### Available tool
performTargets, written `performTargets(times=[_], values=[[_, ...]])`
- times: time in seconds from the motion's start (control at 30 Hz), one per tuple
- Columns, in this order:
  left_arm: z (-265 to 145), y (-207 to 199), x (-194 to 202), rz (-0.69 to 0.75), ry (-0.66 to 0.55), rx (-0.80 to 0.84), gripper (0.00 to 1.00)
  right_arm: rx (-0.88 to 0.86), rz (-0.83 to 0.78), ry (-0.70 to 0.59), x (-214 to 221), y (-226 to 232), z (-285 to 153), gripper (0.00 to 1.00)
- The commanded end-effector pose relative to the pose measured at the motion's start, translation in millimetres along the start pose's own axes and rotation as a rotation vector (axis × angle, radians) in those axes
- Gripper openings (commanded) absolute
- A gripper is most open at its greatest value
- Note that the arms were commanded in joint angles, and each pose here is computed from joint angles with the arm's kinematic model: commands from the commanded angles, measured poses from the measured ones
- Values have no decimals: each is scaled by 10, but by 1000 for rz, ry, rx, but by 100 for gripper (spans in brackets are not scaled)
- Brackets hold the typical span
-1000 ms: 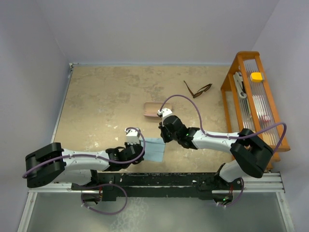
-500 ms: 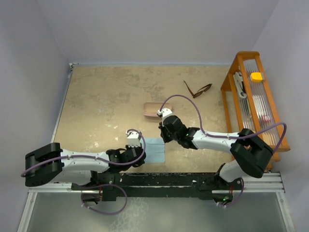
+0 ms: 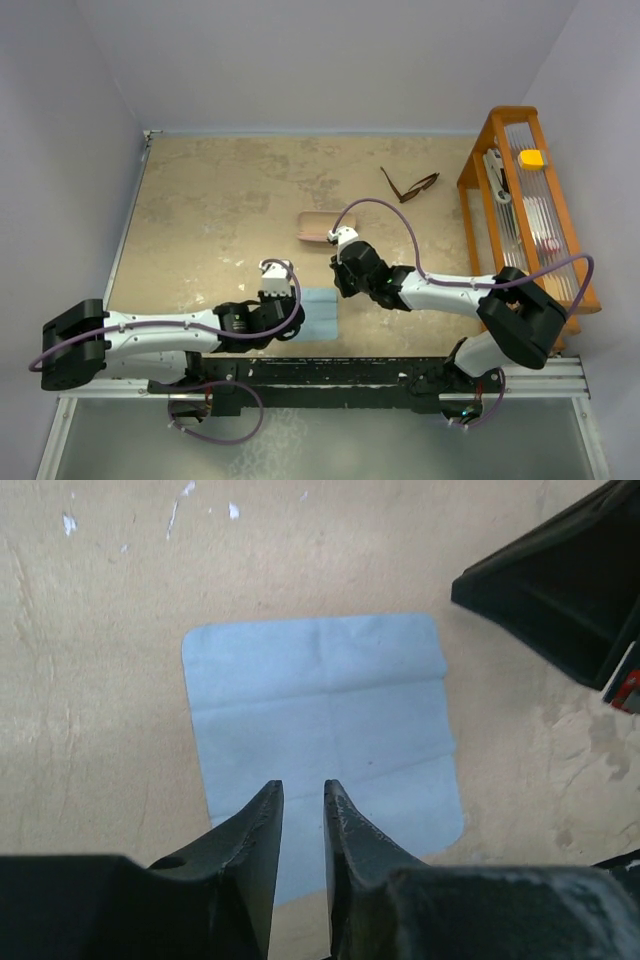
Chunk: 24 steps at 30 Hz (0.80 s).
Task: Organize the sunglasses
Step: Adjust the glasses cleaning cloth at the center of the board.
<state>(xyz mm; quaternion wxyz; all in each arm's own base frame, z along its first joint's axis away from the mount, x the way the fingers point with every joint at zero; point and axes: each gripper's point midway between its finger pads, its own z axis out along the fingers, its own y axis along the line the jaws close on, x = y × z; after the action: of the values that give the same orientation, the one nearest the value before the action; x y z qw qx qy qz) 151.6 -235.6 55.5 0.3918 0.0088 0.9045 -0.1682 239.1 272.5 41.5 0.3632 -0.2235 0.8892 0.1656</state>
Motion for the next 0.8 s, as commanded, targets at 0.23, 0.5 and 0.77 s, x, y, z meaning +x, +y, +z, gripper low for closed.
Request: performTargets(times=[0.23,0.5,0.77], values=[[222,219,-526,9,-152,-101,24,-50,-12,-62,-156,76,-89,11],[341,316,-581,78,-166,-159,30,-52,-10,-62,-146,81,-77,13],[522,320,-462,119,-118,-211,30,-48,-11,-62,-111,60,-86,14]])
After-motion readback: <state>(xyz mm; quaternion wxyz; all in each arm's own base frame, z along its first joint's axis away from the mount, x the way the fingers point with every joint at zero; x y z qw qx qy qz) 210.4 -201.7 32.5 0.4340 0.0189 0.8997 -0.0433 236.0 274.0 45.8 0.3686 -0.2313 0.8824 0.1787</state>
